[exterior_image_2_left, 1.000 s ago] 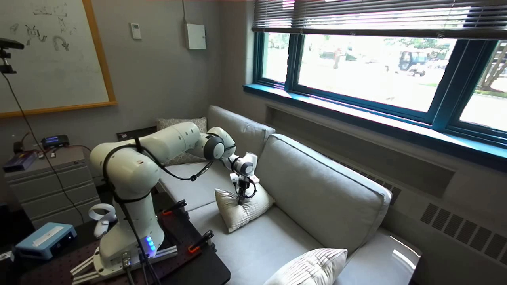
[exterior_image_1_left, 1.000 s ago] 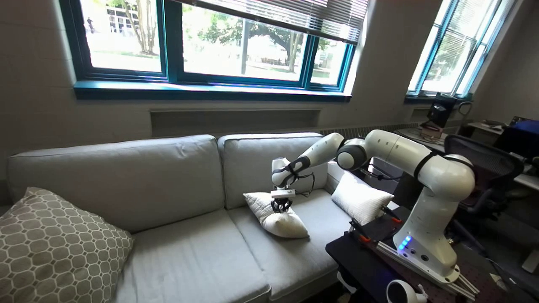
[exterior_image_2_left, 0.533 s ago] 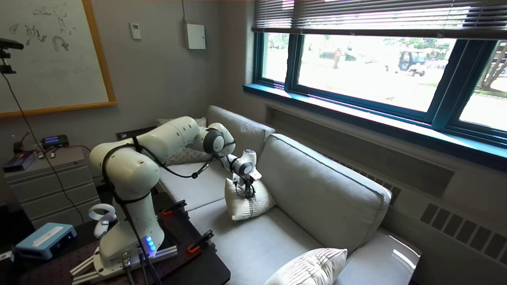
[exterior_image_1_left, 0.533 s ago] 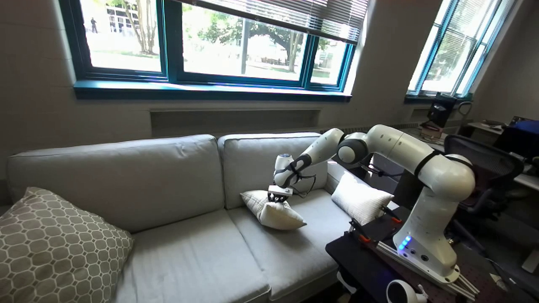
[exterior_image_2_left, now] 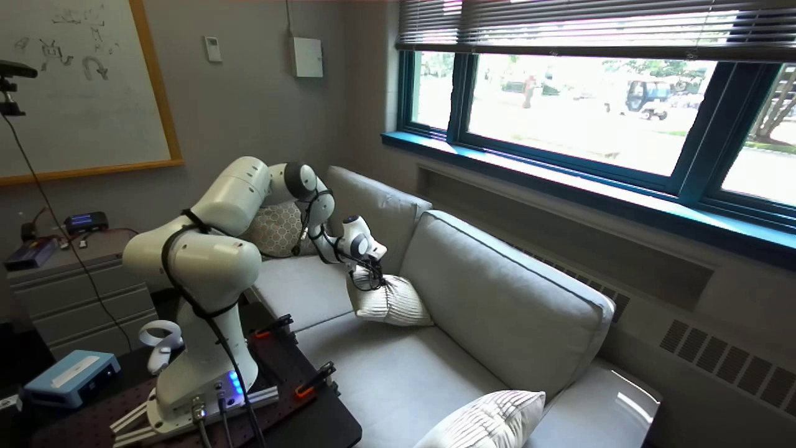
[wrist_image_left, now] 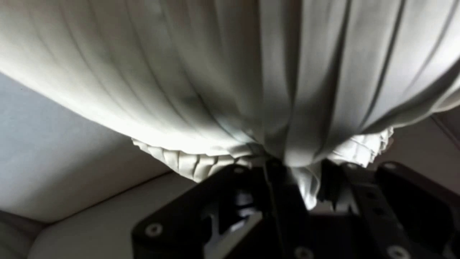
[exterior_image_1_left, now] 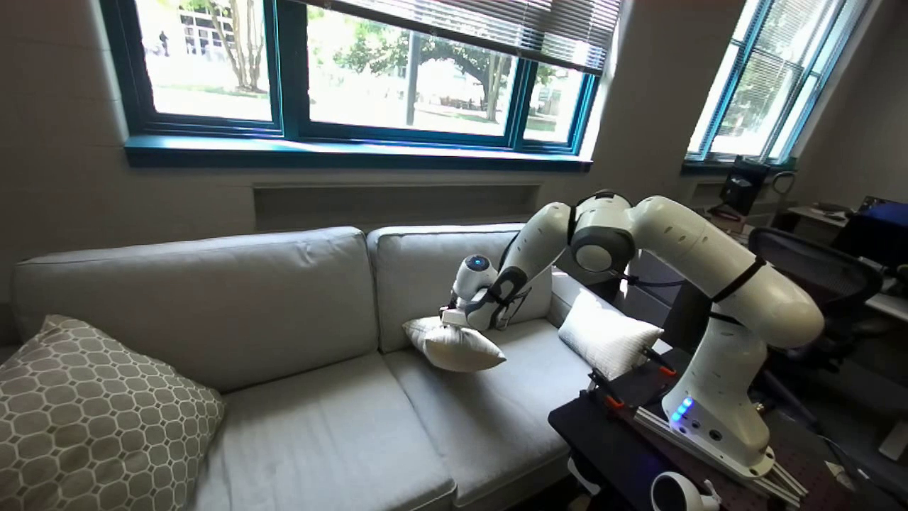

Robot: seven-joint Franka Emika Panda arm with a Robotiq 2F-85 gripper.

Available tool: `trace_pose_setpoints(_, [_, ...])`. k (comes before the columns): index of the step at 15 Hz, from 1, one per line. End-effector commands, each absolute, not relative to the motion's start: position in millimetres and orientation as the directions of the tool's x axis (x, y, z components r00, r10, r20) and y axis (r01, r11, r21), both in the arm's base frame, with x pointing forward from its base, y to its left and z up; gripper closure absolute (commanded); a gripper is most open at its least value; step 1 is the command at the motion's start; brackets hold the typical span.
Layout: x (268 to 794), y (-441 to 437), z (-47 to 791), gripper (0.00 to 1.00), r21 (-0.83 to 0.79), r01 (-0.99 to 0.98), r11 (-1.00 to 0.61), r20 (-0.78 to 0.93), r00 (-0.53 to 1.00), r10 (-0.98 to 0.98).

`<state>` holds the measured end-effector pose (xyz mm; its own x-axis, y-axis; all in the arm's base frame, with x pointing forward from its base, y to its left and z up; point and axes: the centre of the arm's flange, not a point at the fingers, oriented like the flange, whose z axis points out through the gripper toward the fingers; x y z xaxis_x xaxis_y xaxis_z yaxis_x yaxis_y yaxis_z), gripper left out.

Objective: Arrange the cushions, one in front of the other, against the arm rest

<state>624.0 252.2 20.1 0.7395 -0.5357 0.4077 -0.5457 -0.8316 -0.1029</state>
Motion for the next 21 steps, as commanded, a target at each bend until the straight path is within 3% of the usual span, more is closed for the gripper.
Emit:
trace_pose_setpoints(1, [552.4,235.2,63.5,0.97,-0.162,-0.592,-0.789,0.557,0.605,-0.569])
trace_pose_setpoints(7, [474.9,190.2,78.4,0.97,-0.319,-0.714,-0.623,0.632,0.33,-0.701])
trace_pose_setpoints(16, [290.8,88.2,82.9,0.97,-0.488,-0.82,-0.299,0.578,-0.047,-0.814])
trace_pose_setpoints(21, [294.0,80.1,94.5,0.95,-0.584,-0.788,-0.197,0.452,-0.113,-0.885])
